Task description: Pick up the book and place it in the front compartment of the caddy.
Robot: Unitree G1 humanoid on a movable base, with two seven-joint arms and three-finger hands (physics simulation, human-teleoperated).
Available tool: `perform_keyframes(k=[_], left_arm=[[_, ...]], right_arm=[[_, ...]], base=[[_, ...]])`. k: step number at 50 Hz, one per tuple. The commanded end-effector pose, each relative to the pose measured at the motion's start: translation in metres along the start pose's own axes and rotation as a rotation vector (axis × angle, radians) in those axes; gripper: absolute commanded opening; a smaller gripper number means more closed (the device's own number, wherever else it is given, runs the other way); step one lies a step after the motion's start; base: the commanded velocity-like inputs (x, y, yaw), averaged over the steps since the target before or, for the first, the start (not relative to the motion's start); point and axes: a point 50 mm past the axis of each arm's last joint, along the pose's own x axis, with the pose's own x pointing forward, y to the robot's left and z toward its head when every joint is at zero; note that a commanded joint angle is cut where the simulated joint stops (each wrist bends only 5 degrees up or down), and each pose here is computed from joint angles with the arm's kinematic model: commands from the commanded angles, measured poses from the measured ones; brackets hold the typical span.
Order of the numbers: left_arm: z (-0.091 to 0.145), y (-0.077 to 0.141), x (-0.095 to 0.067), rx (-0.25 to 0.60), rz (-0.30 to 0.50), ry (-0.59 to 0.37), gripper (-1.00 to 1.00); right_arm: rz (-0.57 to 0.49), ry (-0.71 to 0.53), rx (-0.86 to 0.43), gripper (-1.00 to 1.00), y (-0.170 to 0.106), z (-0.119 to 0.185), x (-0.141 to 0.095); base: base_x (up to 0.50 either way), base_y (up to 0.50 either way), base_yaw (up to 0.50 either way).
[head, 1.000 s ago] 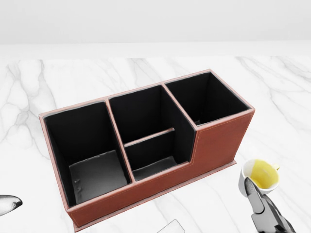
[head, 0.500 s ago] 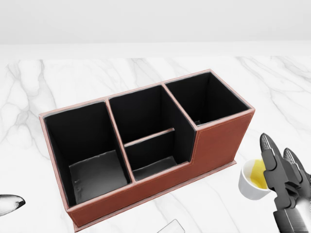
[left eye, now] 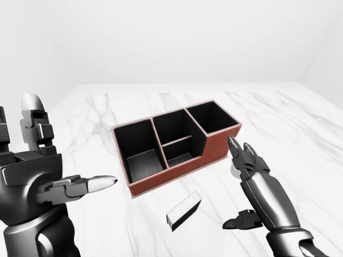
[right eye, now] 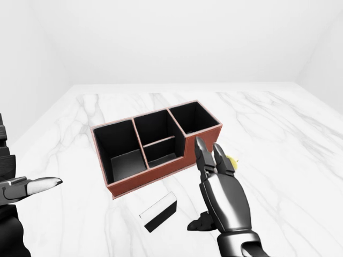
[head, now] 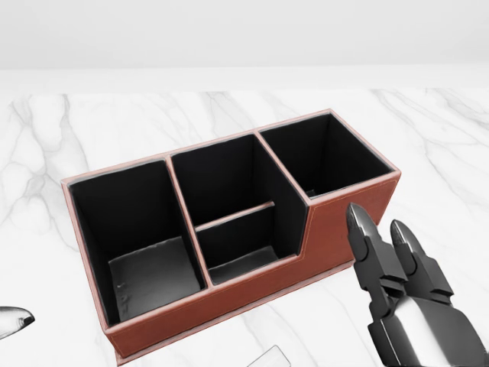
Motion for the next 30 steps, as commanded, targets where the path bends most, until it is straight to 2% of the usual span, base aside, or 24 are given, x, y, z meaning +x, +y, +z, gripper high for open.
perform_keyframes(k=[1,6,11,19,30], left_arm=[[-0.021,-0.001,0.001,0.033,0.017,0.079,1.00],[-0.021,-0.001,0.002,0.033,0.018,0.077,1.00],[-0.022,-0.001,0.002,0.033,0.018,0.079,1.00],[-0.023,-0.001,0.001,0.034,0.017,0.085,1.00],[-0.021,-0.001,0.002,0.035,0.018,0.078,1.00]], right_arm=[[0.091,-0.154,-0.107,1.00,0.013,0.030,0.001],[0.145,-0.291,-0.240,1.00,0.021,0.046,-0.001],[0.151,-0.385,-0.338,1.00,0.023,0.054,-0.002],[0.165,-0.390,-0.394,1.00,0.024,0.049,0.005],[0.173,-0.375,-0.387,1.00,0.027,0.044,0.014]], base=[[0.00,0.00,0.00],[0.00,0.00,0.00],[0.00,0.00,0.00],[0.00,0.00,0.00],[0.00,0.00,0.00]])
